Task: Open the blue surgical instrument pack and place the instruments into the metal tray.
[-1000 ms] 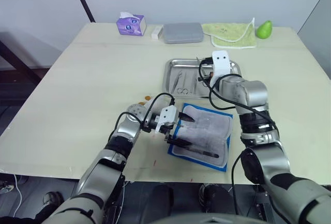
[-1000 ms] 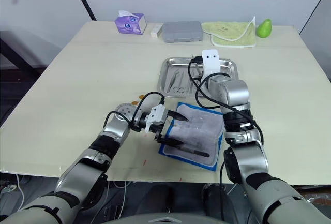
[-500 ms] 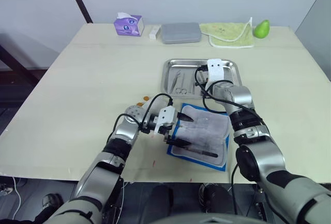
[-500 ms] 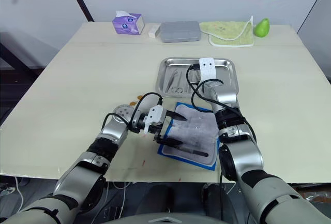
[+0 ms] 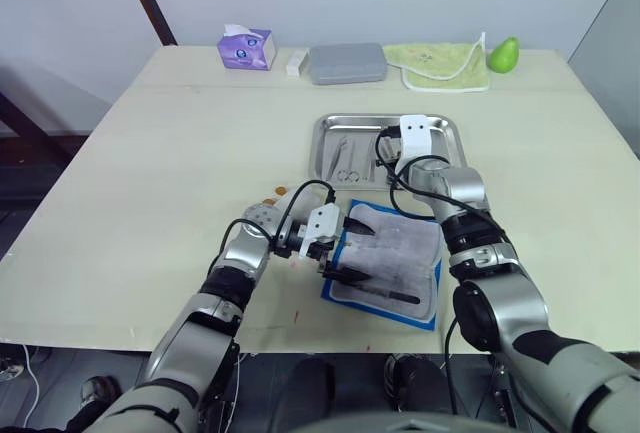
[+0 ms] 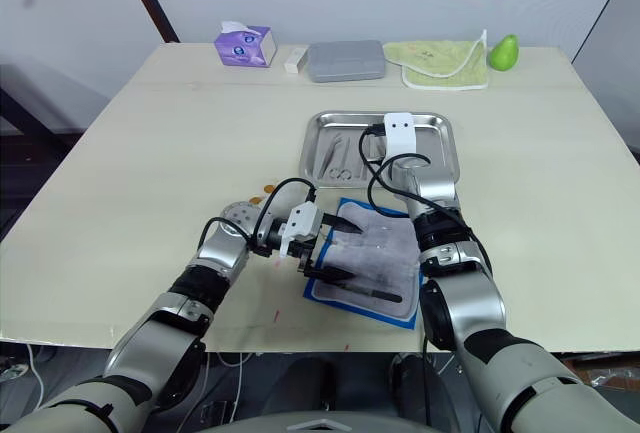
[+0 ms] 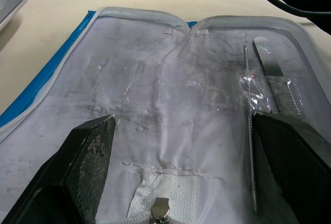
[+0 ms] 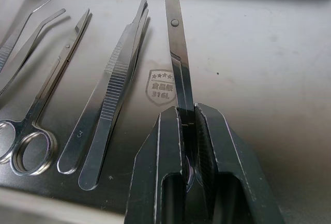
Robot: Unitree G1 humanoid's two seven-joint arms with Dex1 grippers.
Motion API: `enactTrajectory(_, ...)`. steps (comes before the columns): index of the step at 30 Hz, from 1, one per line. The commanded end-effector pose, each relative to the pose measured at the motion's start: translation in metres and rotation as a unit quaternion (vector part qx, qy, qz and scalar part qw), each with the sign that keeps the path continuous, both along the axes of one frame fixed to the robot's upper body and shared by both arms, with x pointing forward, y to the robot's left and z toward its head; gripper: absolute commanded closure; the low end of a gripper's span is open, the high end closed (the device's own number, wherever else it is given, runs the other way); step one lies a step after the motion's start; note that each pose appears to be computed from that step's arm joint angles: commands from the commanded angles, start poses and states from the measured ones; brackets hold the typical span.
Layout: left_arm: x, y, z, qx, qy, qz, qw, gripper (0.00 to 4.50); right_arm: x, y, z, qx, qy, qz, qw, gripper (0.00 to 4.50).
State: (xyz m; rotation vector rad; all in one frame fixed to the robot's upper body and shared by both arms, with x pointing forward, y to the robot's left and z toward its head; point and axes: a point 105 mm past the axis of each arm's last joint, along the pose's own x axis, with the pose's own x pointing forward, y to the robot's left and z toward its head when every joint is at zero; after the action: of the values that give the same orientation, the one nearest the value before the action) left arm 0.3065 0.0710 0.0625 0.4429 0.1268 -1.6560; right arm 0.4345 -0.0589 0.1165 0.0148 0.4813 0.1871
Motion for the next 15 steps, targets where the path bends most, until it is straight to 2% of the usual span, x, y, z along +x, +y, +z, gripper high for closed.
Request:
enactTrajectory(1,-0.007,0.001,-0.021,0.04,0.026,0.002,0.999,0.0,0.004,0.003,0.02,0.002,-0.033,0.008,0.999,4.06)
enactTrajectory(3,-0.007,0.002,-0.021,0.04,0.026,0.003,0.999,0.0,0.004,0.002,0.024,0.0,-0.043,0.016,0.999,3.25)
enactTrajectory(5,-0.007,0.002,-0.021,0.04,0.027,0.005,0.999,0.0,0.002,-0.001,0.031,0.005,-0.061,0.027,0.998,2.23)
enactTrajectory(7,-0.006,0.003,-0.022,0.04,0.027,0.006,0.999,0.0,0.0,-0.004,0.036,0.004,-0.072,0.034,0.997,2.23)
enactTrajectory(10,-0.006,0.004,-0.023,0.04,0.026,0.009,0.999,0.0,-0.013,-0.004,0.055,0.012,-0.131,0.092,0.987,2.23)
enactTrajectory(12,-0.007,0.004,-0.023,0.039,0.027,0.009,0.999,0.0,-0.03,0.006,0.07,0.051,-0.186,0.158,0.968,2.23)
enactTrajectory(15,-0.008,0.004,-0.022,0.03,0.035,0.008,0.999,0.0,-0.061,0.006,0.079,0.06,-0.224,0.24,0.943,2.23)
